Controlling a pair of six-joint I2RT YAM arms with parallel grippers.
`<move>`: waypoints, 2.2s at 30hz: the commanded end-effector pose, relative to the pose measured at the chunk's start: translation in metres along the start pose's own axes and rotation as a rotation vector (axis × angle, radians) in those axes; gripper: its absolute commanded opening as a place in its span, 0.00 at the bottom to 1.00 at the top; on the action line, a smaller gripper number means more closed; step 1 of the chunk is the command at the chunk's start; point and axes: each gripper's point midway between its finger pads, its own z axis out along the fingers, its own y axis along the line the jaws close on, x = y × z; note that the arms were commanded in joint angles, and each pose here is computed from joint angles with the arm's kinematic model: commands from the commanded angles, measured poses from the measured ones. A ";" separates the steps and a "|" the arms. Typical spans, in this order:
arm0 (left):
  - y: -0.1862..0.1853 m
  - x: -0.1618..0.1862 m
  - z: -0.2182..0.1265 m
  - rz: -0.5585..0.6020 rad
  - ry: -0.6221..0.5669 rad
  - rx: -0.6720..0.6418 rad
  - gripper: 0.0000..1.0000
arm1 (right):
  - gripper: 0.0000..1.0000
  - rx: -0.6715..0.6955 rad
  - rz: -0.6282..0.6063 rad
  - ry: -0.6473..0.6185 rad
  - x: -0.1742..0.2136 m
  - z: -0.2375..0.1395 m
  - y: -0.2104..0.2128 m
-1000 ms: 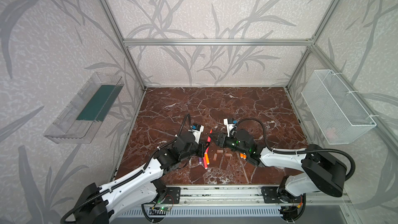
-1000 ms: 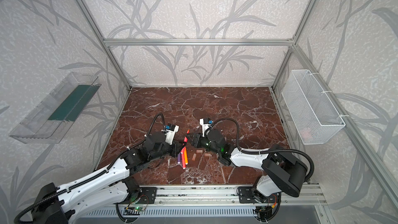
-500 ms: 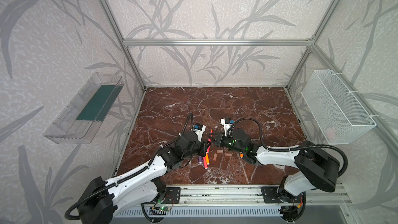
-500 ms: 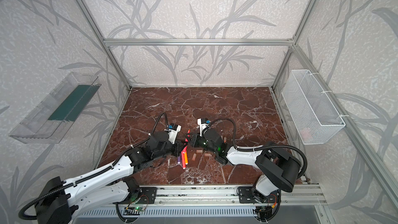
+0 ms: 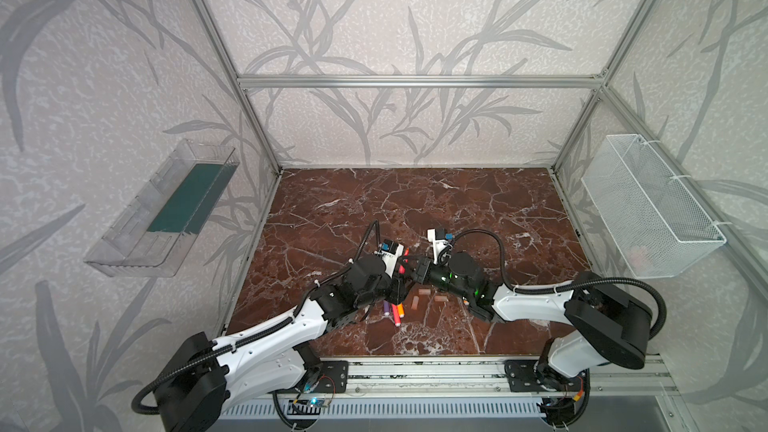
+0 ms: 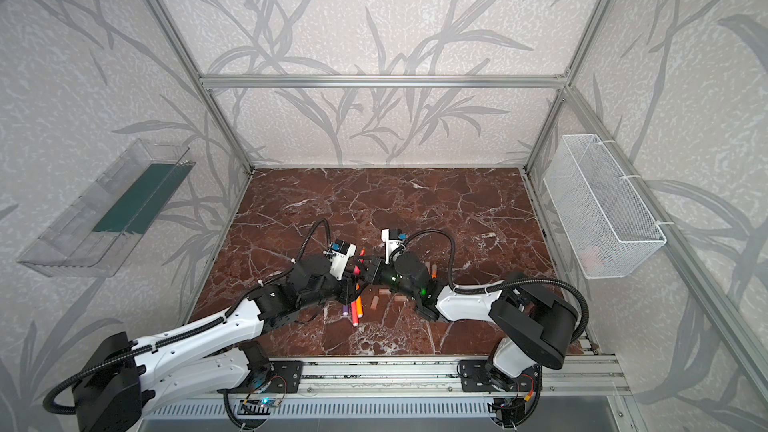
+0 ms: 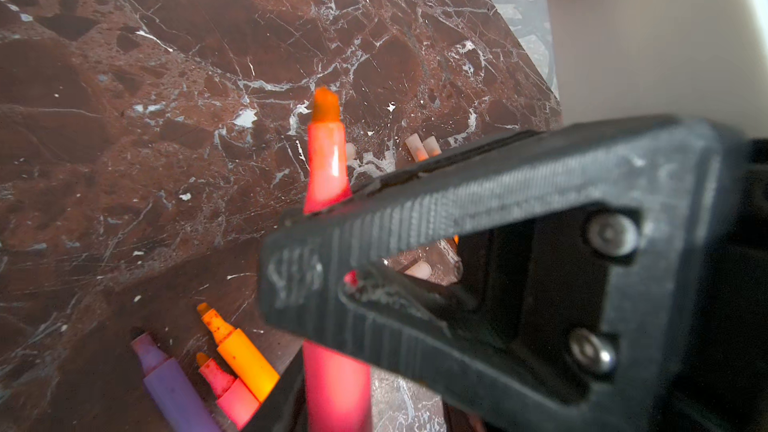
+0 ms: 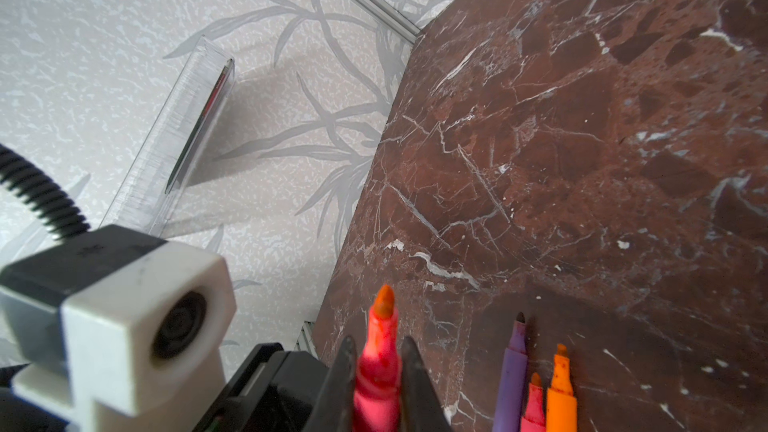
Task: Insert the pens into the pen caps
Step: 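Grasp and lift the pink highlighter upright with the left gripper while the right gripper approaches, then move the right gripper back over a pale pink cap on the table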
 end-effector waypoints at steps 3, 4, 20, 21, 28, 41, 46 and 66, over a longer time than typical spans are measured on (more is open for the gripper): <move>-0.008 -0.017 0.001 0.023 -0.078 0.031 0.32 | 0.00 -0.051 0.008 -0.016 0.005 -0.002 0.013; -0.007 -0.018 0.001 0.023 -0.084 0.027 0.27 | 0.00 -0.048 0.008 -0.016 0.005 -0.001 0.012; 0.021 -0.015 -0.013 -0.019 -0.108 -0.107 0.00 | 0.49 0.266 -0.083 -0.159 -0.025 -0.050 -0.034; 0.025 -0.014 -0.013 -0.024 -0.103 -0.122 0.00 | 0.49 0.334 -0.108 -0.167 -0.030 -0.058 -0.039; 0.065 -0.004 -0.015 -0.140 -0.063 -0.220 0.00 | 0.53 0.685 -0.346 -0.108 -0.061 -0.089 -0.068; 0.076 -0.002 -0.020 -0.149 -0.066 -0.261 0.00 | 0.55 0.821 -0.233 0.193 -0.033 -0.057 -0.138; 0.077 -0.003 -0.020 -0.143 -0.068 -0.265 0.00 | 0.58 0.791 -0.182 0.189 -0.023 -0.054 -0.146; 0.078 -0.006 -0.037 -0.132 -0.108 -0.280 0.00 | 0.60 0.796 -0.077 0.232 -0.006 -0.029 -0.187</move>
